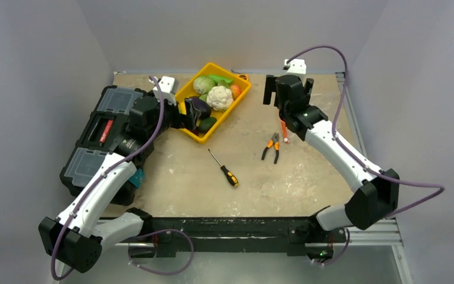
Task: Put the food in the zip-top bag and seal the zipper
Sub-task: Pick up the zipper food storage bag at the center of the board.
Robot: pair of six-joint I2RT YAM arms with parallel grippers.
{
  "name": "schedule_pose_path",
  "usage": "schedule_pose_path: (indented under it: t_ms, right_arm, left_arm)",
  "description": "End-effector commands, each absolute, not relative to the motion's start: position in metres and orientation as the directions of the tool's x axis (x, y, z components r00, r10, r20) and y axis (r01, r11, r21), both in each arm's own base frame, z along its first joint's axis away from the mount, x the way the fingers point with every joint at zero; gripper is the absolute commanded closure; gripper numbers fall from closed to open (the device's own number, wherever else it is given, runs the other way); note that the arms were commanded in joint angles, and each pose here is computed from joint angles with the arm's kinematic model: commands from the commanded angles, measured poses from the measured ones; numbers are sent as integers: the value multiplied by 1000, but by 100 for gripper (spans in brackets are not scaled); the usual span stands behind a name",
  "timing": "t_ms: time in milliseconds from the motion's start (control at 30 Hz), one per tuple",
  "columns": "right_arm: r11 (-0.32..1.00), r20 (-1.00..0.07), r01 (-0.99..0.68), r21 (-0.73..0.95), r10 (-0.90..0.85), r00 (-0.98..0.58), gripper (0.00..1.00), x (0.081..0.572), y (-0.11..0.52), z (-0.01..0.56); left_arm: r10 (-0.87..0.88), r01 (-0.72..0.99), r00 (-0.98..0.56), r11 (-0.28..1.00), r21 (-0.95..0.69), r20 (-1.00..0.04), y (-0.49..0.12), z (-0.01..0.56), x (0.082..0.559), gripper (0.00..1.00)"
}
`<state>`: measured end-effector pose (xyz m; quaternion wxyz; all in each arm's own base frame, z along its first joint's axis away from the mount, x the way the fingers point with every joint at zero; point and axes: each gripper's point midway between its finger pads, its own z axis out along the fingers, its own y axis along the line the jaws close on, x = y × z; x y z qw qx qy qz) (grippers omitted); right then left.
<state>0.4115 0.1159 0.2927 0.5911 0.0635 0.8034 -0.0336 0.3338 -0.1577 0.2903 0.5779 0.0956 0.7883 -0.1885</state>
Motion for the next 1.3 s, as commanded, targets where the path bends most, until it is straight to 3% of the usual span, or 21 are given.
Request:
schedule_pose_path:
  t_ms: [0, 133, 267, 367, 633, 833, 1267]
  right_arm:
    - [965, -920, 244, -99, 5, -392, 1, 416, 98, 263]
    - [956, -885, 202, -215, -103, -454, 1, 433, 104, 236]
    - [892, -744, 232, -389, -155, -650, 1, 450, 105, 177]
    - [825, -692, 277, -492, -177, -700, 1, 458, 112, 155]
    - [783, -686, 274, -558, -250, -683, 1, 476, 141, 128]
    - [633, -632, 339, -696, -315, -708, 3, 484, 120, 118]
    - [518, -584, 380, -767, -316, -748, 22, 501, 63, 98]
  left_arm:
    - [-54, 380, -208, 916, -131, -977, -153, 328, 335, 4]
    - [-74, 341, -220, 928, -148, -973, -147, 332, 333, 4]
    - [-82, 300, -251, 941, -158, -964, -140, 328, 332, 5]
    - [-79, 256, -257, 955, -147, -963, -131, 328, 331, 5]
    - [-83, 199, -238, 971, -132, -968, -115, 330, 333, 5]
    - [-102, 200, -250, 967, -154, -963, -113, 327, 336, 5]
    - [-163, 200, -297, 953, -228, -941, -111, 317, 347, 6]
